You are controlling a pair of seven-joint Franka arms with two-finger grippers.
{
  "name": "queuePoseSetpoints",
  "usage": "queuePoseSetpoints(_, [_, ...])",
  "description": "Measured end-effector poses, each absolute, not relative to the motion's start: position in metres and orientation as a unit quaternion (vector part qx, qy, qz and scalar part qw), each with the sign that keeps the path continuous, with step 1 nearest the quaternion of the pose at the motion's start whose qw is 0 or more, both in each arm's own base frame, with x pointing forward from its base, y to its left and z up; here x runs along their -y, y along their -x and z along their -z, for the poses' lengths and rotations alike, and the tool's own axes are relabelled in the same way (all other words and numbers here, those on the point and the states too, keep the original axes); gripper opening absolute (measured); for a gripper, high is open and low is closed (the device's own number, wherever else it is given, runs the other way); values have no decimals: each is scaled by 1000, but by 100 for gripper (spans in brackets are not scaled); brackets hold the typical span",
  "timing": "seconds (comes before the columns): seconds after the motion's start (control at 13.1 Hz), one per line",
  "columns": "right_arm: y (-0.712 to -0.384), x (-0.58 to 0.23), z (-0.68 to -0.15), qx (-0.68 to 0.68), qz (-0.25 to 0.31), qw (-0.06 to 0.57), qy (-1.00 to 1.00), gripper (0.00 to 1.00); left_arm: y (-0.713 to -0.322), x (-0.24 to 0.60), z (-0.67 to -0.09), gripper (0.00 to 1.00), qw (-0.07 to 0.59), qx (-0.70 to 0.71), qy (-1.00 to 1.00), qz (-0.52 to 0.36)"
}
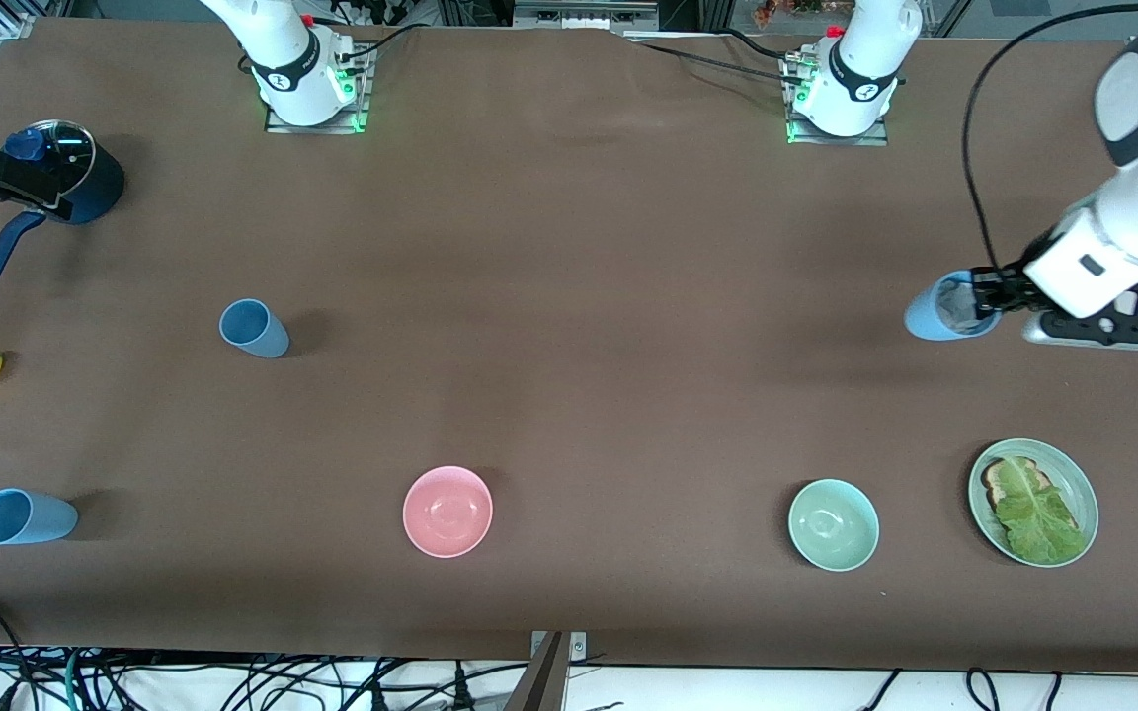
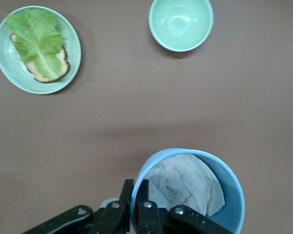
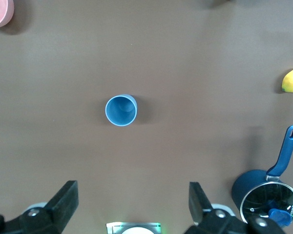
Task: Stack blue cups with both arms
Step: 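Lift the cup with the left gripper and carry it toward the table middle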
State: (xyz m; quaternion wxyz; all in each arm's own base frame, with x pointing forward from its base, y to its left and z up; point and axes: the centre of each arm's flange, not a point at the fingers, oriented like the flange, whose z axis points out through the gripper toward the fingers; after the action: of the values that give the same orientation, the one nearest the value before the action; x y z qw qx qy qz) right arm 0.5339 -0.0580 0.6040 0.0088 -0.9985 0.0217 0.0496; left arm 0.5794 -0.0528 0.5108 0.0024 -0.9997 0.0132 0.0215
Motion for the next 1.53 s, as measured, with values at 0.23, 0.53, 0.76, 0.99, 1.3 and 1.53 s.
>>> queuePoseSetpoints(0.23, [-534, 58, -604, -22, -50, 9, 998, 100, -567, 141, -513, 7, 3, 33, 999, -19])
queuePoseSetpoints(0.53, [-534, 58, -604, -22, -50, 9, 998, 100, -540, 253, -513, 7, 1, 99, 995, -16])
queuePoseSetpoints(0.76, [-534, 58, -604, -22, -50, 9, 998, 100, -523, 338, -504, 7, -3, 150, 989, -19])
queuePoseSetpoints(0.99, [-534, 58, -604, -22, -50, 9, 998, 100, -515, 411, -480, 7, -5, 197, 980, -29])
queuePoseSetpoints(1.3, [-534, 58, -603, -22, -50, 9, 998, 100, -523, 466, -442, 7, 5, 246, 969, -21])
queuePoseSetpoints(1.53, [-534, 58, -603, -22, -50, 9, 998, 100, -516, 498, -413, 7, 11, 266, 964, -1])
